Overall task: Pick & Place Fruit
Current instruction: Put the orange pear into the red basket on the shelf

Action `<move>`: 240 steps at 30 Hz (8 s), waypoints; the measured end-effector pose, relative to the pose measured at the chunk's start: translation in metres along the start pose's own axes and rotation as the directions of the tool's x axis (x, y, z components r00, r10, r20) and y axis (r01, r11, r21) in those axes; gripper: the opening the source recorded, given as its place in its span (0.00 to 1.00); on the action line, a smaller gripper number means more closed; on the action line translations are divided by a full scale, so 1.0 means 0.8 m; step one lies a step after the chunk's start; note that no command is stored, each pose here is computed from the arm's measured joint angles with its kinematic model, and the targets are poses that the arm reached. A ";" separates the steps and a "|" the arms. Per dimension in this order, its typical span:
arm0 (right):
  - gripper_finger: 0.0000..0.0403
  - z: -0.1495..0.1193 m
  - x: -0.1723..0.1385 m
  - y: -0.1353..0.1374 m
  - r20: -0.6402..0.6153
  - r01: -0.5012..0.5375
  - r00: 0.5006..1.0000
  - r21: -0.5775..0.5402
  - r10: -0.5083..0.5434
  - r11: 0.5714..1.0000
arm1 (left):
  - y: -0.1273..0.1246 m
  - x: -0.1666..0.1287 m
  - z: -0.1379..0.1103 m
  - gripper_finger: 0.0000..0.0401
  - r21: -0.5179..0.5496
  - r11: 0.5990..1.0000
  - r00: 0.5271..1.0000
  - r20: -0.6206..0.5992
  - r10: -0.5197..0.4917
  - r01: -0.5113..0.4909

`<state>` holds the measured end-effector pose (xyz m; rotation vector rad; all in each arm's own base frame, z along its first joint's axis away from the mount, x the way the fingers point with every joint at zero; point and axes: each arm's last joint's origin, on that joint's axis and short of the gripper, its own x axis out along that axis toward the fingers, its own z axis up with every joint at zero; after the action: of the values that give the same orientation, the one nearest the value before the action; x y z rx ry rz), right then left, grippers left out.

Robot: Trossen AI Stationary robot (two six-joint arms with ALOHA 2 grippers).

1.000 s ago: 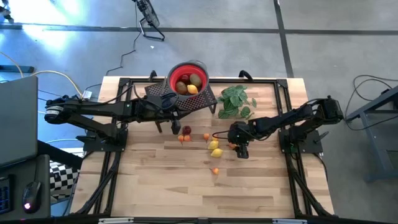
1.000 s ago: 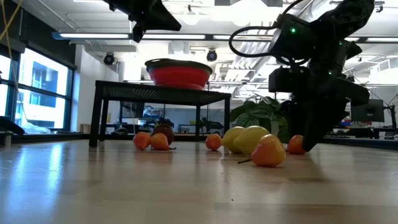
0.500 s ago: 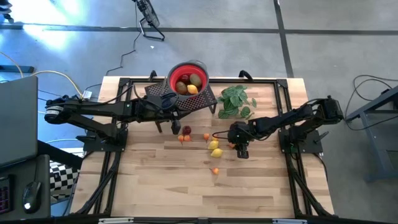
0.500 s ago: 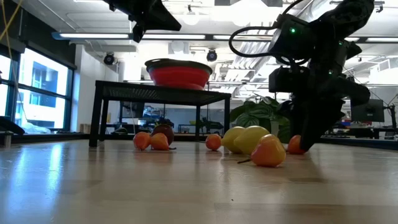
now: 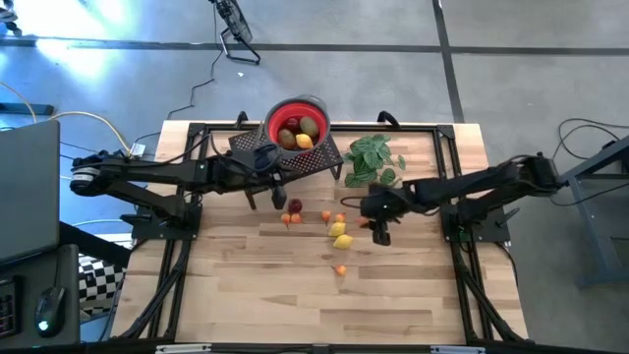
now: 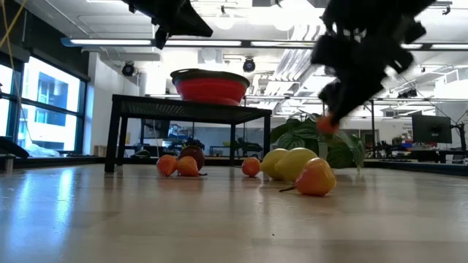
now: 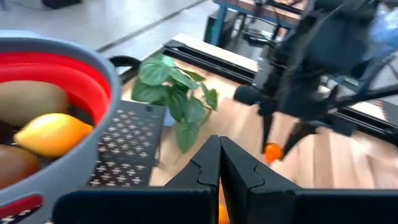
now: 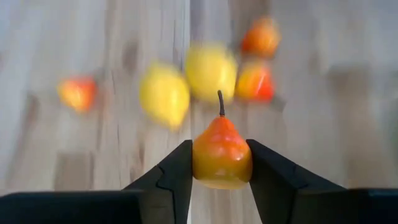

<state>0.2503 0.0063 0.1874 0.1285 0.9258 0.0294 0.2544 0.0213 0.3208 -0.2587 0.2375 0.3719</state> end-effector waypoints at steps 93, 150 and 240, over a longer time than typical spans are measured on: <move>0.31 0.180 -0.092 -0.144 0.827 0.162 0.560 -0.048 -0.052 0.986 | 0.092 0.032 0.066 0.45 0.192 0.967 0.898 0.374 -0.232 0.170; 0.33 0.178 -0.090 -0.144 0.816 0.162 0.576 -0.047 -0.056 0.986 | 0.082 0.050 0.057 0.00 0.204 0.973 0.902 0.390 -0.184 0.111; 0.64 0.142 -0.137 -0.165 0.642 0.358 0.671 0.159 -0.371 0.920 | 0.150 0.089 0.053 0.00 -0.181 0.880 0.895 -0.181 0.408 -0.438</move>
<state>0.2712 -0.1448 0.3259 -0.0377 0.2113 -0.3858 0.2803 0.1644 0.3164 -0.4514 0.3926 0.8222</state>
